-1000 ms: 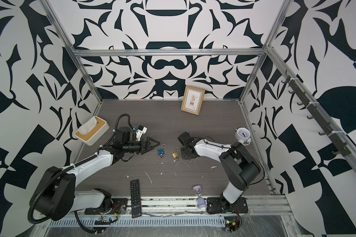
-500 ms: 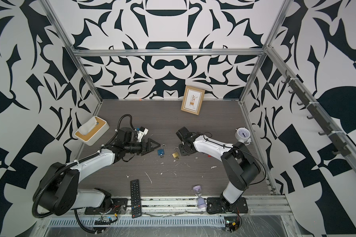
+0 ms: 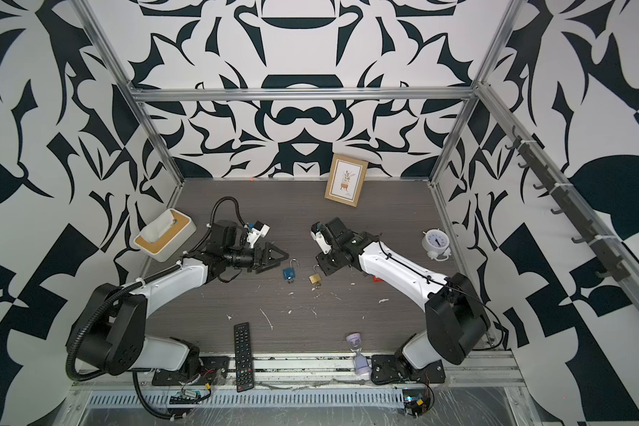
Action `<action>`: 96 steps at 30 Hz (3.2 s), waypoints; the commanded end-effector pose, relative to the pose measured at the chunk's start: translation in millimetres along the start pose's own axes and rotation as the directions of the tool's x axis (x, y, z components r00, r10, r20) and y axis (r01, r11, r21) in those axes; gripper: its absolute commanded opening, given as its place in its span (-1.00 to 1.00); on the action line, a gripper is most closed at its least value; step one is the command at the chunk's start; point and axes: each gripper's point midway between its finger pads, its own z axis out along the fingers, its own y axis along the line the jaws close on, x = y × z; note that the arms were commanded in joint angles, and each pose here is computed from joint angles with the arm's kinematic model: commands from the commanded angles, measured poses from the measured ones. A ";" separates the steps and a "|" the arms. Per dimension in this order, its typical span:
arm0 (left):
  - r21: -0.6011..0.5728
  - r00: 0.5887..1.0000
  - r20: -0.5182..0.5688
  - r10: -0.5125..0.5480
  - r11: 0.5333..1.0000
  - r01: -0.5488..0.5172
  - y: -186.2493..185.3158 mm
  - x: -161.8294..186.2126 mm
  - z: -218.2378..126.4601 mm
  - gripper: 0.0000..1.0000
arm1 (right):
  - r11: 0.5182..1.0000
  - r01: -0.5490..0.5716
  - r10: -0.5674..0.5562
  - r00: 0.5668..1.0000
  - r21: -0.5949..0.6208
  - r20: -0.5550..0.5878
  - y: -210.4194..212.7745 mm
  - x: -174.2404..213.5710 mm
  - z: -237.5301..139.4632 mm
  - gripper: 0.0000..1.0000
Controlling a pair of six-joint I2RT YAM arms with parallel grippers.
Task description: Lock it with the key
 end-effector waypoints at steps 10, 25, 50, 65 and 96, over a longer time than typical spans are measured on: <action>0.032 0.997 -0.062 -0.038 0.999 0.040 4.4 6.1 16.2 0.60 | 0.966 0.208 -0.190 0.974 -0.155 0.119 63.4 -33.4 -11.4 -1.00; 0.070 0.994 -0.096 -0.043 0.996 0.050 -3.7 9.4 28.9 0.23 | 0.951 0.255 -0.233 0.963 -0.178 0.136 85.0 -51.0 -13.1 -1.00; 0.088 0.991 -0.118 -0.058 0.994 0.069 -0.8 19.2 31.3 -0.52 | 0.934 0.320 -0.298 0.943 -0.160 0.146 106.5 -63.1 -10.3 -1.00; 0.087 0.992 -0.093 -0.080 0.992 0.088 4.1 15.6 33.1 -1.00 | 0.966 0.255 -0.245 0.954 -0.037 0.172 87.1 -78.7 1.8 -0.55; 0.364 0.863 0.463 -0.200 0.931 0.020 -57.1 -73.5 -24.8 -1.00 | 0.323 -0.303 0.748 0.662 -0.897 0.045 64.4 -145.4 -49.3 0.09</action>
